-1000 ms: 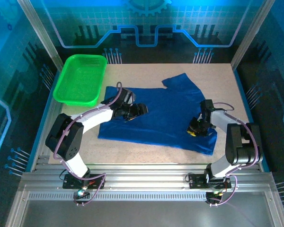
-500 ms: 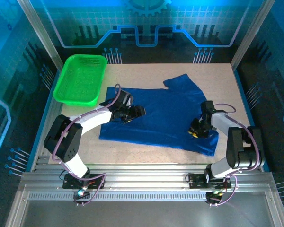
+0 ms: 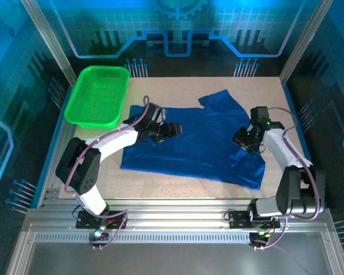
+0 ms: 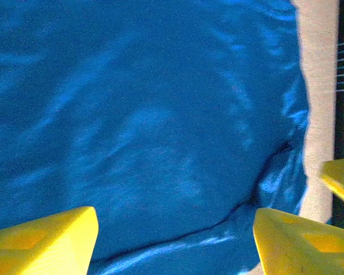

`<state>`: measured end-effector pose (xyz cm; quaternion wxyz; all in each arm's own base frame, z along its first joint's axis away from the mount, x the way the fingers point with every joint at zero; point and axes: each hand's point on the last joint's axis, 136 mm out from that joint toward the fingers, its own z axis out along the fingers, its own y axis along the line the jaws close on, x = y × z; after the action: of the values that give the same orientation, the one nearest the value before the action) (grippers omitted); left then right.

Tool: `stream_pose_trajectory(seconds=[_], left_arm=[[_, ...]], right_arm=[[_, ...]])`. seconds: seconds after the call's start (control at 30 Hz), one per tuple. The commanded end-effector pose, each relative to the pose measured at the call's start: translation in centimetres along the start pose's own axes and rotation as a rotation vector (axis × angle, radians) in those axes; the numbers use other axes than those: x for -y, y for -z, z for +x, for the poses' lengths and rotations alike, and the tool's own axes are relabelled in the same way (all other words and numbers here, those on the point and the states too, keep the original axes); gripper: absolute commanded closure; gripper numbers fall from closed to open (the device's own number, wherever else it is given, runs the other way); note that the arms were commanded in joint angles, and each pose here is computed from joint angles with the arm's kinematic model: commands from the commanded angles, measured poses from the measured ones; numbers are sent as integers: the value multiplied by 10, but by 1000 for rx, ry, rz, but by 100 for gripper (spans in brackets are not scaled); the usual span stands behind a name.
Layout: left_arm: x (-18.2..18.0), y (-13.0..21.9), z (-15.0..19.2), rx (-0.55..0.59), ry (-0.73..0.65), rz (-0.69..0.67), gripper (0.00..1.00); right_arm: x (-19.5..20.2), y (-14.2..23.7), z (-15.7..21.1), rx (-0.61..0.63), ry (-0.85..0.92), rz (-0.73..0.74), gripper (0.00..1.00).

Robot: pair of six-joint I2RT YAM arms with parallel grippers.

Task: Fold and stack the t-shirts

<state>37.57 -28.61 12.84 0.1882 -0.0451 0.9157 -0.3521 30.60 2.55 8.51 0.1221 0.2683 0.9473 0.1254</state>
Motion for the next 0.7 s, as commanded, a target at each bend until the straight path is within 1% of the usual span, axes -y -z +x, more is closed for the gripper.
stream_pose_trajectory(seconds=[0.0, 0.13, 0.23, 0.43, 0.5, 0.57, 0.67], left_arm=[[33, -18, 3, -48, -61, 98, 27], [49, -33, 1, -65, -71, 134, 27], [54, -42, 3, -79, -76, 145, 27], [50, -51, 9, -100, -65, 136, 27], [48, -52, 10, -103, -62, 132, 27], [48, -53, 10, -104, -60, 131, 27], [49, -55, 9, -106, -60, 135, 27]], right_arm=[[11, -12, -1, -46, -34, 50, 58], [19, -22, 1, -95, -37, 108, 60], [30, -26, -1, -94, -29, 160, 62], [37, -34, -5, -94, -33, 198, 65], [41, -39, -4, -100, -39, 214, 68], [44, -43, -4, -106, -47, 231, 74], [48, -46, -3, -100, -64, 242, 95]])
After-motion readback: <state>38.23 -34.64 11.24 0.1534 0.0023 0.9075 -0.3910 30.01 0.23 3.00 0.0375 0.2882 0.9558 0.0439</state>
